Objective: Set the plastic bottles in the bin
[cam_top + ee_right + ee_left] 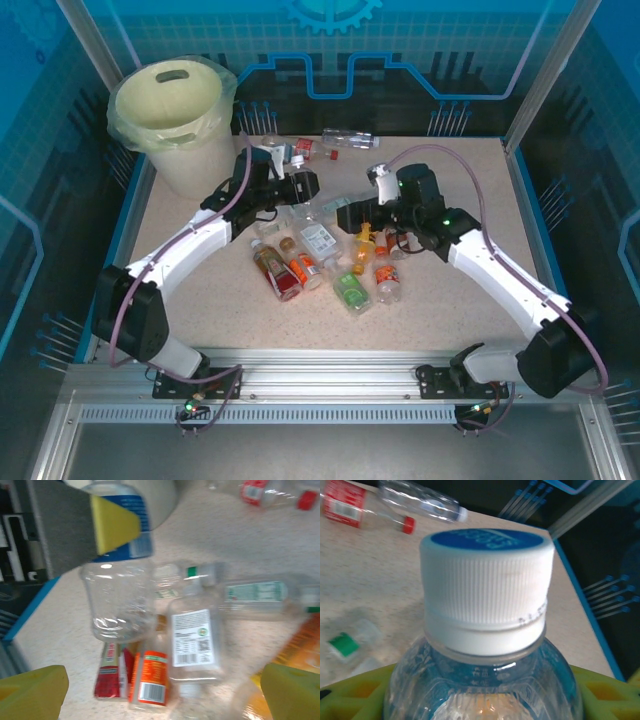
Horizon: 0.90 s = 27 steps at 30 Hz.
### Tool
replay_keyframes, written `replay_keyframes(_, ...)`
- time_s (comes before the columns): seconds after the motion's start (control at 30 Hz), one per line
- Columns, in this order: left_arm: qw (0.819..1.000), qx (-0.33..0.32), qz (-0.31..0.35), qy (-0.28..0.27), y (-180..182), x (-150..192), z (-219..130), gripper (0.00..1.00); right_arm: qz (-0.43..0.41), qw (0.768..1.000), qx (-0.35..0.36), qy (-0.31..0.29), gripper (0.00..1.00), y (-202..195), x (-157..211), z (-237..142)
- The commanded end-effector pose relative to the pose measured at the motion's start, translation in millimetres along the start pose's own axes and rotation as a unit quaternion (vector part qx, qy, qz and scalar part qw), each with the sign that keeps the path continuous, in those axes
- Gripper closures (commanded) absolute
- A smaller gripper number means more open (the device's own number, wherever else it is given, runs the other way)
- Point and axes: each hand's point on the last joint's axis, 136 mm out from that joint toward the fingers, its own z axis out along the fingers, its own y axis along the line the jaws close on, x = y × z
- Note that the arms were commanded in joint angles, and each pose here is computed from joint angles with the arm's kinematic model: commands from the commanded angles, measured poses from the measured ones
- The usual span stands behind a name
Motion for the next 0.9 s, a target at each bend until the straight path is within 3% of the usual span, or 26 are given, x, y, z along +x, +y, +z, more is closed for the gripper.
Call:
replay_keyframes(0.0,0.995,-0.066,0.048,-0.052,7,-33,-26,0.5,-0.006,0.995,0.102,0.004,0.0,-33,4,-23)
replay_keyframes(0.4,0.954,-0.216,0.104,-0.182,31,-124,-79,0.51,0.028,0.98,0.172,-0.095,0.0,-69,-5,-57)
replay_keyframes(0.67,0.881,-0.338,0.135,-0.301,45,-197,-133,0.52,0.027,0.975,0.181,-0.124,0.0,-76,-10,-77)
replay_keyframes(0.87,0.836,-0.398,0.164,-0.341,58,-259,-156,0.52,0.025,0.974,0.177,-0.141,0.0,-76,-11,-83)
